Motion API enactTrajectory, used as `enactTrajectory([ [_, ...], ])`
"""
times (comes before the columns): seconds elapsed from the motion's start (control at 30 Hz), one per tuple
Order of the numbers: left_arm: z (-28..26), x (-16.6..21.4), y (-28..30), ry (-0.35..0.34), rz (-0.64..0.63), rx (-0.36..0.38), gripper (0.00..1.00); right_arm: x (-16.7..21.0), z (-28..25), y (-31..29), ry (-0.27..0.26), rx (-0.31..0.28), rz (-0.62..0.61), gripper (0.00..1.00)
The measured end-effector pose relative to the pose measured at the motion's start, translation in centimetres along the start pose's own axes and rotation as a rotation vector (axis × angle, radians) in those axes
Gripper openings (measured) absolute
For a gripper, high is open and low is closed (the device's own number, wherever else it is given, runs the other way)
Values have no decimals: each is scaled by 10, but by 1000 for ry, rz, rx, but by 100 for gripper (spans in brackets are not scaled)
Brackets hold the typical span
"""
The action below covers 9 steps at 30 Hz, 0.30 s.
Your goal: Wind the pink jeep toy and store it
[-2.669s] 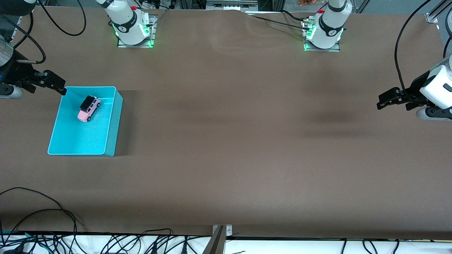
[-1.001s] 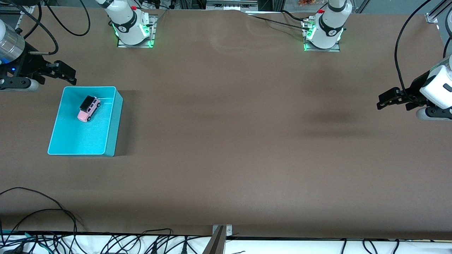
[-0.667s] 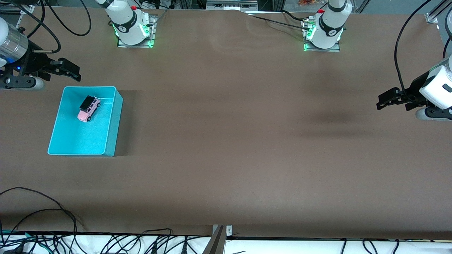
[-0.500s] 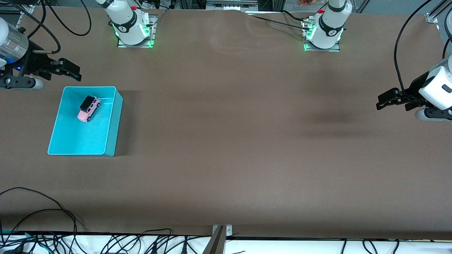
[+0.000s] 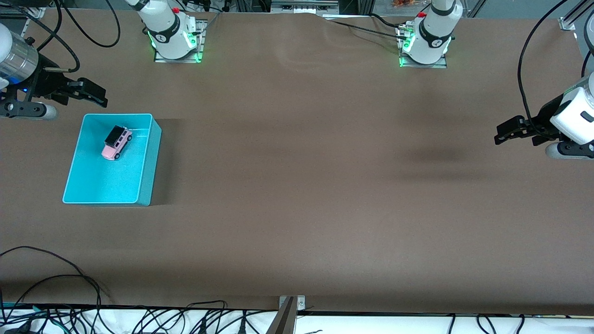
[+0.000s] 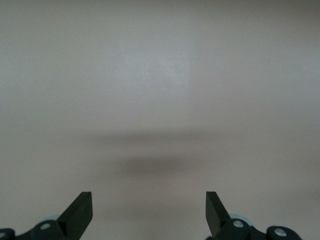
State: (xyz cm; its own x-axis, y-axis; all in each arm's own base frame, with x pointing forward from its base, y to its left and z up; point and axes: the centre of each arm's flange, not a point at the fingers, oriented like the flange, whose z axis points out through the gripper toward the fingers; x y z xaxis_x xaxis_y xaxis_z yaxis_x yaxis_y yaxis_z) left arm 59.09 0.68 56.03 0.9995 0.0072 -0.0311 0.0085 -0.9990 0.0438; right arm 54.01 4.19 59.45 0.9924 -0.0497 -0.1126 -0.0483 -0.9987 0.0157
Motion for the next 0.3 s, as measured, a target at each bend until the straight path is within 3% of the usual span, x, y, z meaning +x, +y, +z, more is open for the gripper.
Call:
enactTrajectory([
  [0.3,0,0,0,0,0,0,100,0,-1,0,3,1,0,100],
])
